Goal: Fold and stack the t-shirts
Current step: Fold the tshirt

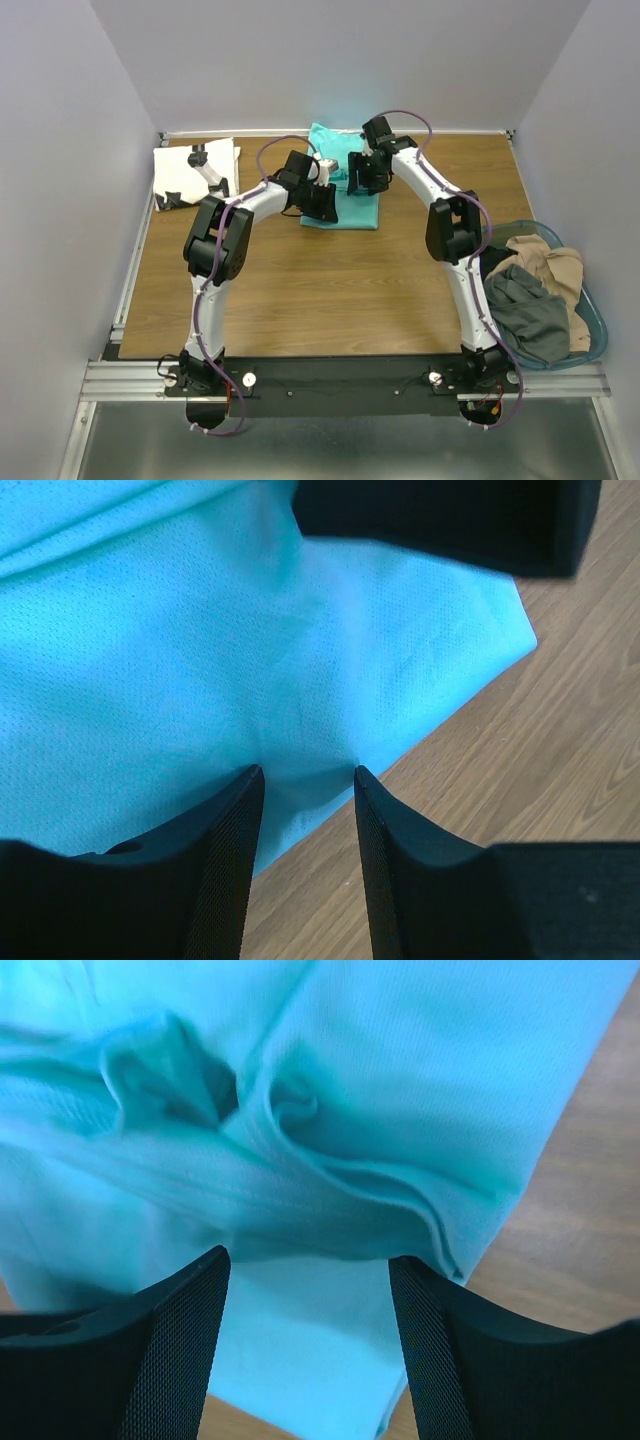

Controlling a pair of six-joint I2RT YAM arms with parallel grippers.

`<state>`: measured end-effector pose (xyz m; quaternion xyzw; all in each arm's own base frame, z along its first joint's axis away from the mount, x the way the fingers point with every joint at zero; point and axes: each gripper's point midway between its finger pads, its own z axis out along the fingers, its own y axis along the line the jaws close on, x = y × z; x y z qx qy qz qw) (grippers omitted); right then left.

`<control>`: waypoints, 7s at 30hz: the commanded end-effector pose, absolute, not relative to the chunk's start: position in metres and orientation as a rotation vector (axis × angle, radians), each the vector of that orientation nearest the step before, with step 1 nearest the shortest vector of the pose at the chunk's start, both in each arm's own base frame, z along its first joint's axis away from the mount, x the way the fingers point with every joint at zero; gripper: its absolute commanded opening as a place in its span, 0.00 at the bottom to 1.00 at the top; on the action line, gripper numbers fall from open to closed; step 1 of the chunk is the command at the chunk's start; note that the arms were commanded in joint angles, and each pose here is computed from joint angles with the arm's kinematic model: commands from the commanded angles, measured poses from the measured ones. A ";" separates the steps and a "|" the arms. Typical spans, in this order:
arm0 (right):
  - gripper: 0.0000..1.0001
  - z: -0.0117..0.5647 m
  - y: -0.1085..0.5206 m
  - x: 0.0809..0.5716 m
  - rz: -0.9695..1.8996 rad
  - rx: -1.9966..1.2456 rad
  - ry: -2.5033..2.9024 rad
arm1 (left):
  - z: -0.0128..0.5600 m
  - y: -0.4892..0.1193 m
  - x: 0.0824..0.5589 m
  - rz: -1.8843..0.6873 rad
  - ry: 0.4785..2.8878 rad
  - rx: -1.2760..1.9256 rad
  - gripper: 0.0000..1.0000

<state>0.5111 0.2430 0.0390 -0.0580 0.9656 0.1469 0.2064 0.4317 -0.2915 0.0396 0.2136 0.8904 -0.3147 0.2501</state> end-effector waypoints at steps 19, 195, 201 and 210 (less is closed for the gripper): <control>0.77 0.110 0.201 0.581 0.213 0.180 2.393 | 0.008 -0.272 0.355 -0.762 2.564 0.730 0.50; 0.00 0.170 0.155 0.357 -0.085 0.130 2.681 | 0.151 -0.200 0.320 -0.881 2.607 0.117 0.00; 0.00 0.153 0.153 0.387 -0.111 0.099 2.702 | 0.134 -0.205 0.350 -0.884 2.646 0.162 0.00; 0.00 0.132 0.146 0.436 -0.126 0.069 2.710 | 0.112 -0.204 0.395 -0.855 2.690 0.172 0.00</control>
